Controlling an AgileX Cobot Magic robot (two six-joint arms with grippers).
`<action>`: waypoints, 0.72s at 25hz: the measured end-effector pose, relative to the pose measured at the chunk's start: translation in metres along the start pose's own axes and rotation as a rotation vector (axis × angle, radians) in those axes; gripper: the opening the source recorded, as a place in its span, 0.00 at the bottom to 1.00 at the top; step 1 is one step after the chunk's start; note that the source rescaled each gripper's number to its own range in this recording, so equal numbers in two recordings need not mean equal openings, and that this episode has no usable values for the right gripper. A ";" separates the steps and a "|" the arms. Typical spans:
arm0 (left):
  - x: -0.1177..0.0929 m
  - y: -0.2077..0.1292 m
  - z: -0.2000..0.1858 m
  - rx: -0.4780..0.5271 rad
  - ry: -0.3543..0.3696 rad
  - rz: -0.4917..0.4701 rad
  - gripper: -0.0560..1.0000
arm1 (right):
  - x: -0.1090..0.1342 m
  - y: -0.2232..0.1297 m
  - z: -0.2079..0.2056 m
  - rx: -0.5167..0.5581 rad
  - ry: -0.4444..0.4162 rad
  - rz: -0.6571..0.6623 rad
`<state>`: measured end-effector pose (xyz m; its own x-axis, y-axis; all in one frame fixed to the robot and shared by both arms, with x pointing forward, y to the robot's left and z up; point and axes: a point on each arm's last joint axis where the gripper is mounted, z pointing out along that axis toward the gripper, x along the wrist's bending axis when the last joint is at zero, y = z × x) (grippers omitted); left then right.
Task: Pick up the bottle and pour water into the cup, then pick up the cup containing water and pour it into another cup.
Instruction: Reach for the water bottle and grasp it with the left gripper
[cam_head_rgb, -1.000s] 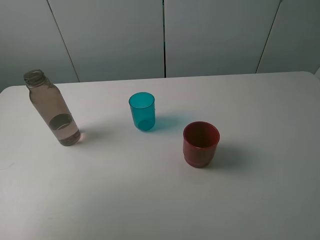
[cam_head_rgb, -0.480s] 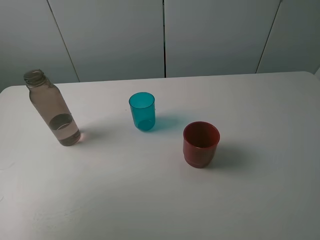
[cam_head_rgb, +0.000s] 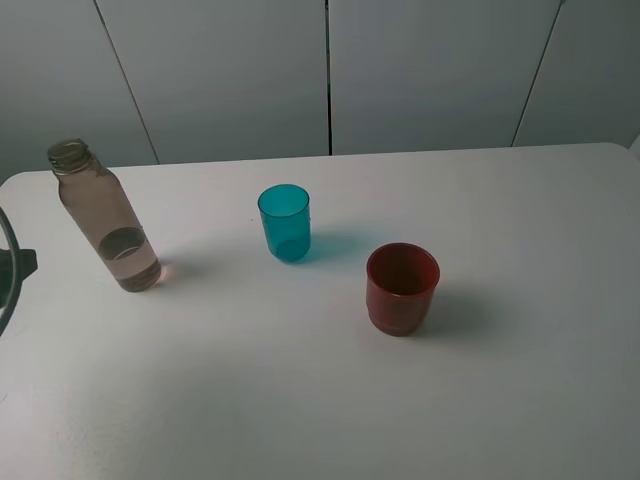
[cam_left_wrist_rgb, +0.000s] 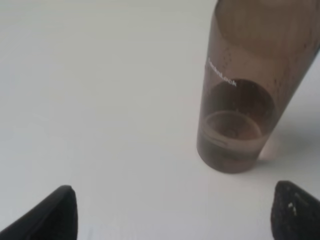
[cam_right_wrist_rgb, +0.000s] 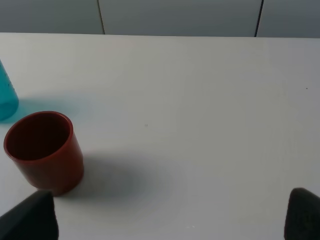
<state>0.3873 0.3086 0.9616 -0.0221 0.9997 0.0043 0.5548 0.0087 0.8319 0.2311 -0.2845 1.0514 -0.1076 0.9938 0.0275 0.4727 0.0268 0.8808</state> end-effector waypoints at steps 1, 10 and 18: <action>0.000 -0.001 0.002 0.012 -0.006 0.015 0.95 | 0.000 0.000 0.000 0.000 0.000 0.000; -0.002 0.001 0.009 -0.020 -0.025 0.063 0.95 | 0.000 0.000 0.000 0.000 0.000 0.000; -0.001 -0.010 0.007 -0.096 -0.008 0.088 0.95 | 0.000 0.000 0.000 0.000 0.000 0.000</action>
<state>0.3875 0.3074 0.9494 0.0304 0.9967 0.0757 0.4719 -0.0811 0.8779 0.2311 -0.2845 1.0514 -0.1076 0.9938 0.0275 0.4727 0.0268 0.8808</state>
